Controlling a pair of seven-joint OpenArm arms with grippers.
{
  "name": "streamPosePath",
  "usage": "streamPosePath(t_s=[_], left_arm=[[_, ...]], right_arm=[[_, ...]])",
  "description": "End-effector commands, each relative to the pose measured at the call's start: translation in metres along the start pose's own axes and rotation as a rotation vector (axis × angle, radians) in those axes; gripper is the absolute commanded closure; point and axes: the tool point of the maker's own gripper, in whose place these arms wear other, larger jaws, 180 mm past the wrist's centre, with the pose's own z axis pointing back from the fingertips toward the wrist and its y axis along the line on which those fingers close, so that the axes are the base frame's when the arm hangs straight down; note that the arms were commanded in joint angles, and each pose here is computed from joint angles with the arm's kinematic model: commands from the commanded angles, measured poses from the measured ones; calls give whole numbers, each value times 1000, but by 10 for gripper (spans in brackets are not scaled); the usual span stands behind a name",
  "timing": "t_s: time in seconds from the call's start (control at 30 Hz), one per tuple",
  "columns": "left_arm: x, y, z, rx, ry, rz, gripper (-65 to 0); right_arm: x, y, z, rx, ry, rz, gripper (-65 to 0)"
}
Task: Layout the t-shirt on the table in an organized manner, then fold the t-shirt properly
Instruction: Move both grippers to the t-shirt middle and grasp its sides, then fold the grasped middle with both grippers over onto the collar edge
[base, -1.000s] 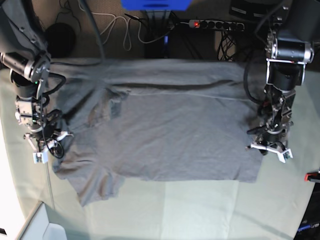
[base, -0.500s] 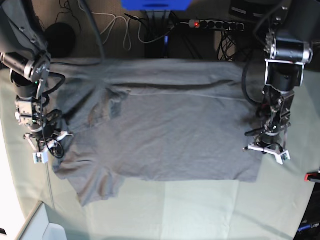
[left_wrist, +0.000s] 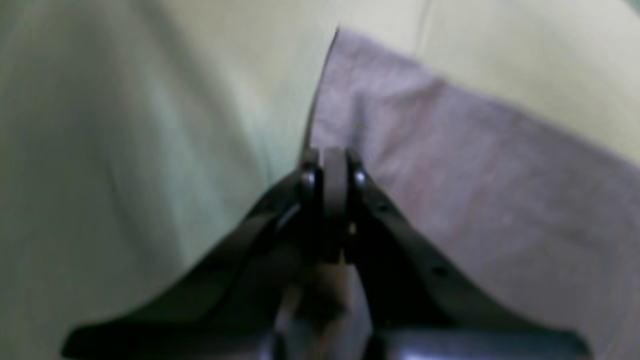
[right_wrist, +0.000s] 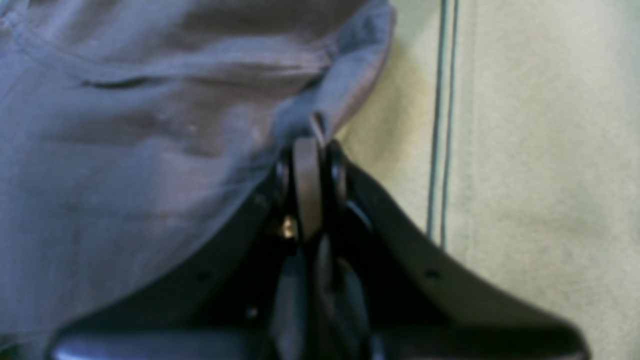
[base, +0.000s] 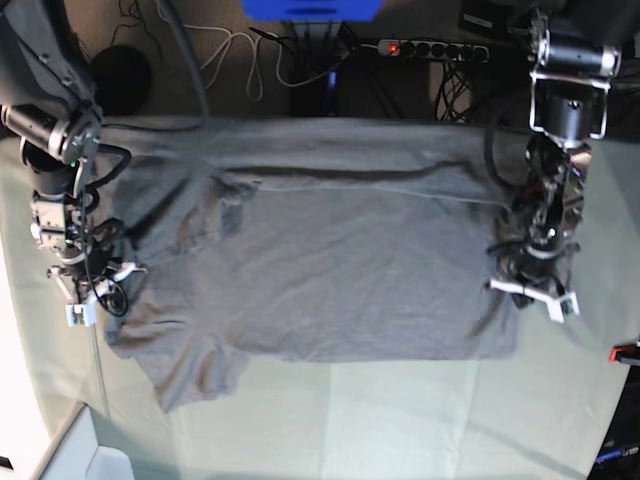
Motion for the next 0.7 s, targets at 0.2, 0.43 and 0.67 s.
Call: streamPosePath(t_s=[0.2,0.43,0.67], left_arm=[[24,20,7,32,-78,38,0],[29,15,18,10,-106,34,0],[38,2,35,-36,-153,17,0]], right_arm=[[2,-15,6,-39,-40,-59,0],[9,-19,14,6,-120,-249,0],[14,-48,34,-42,-221,-376,0]])
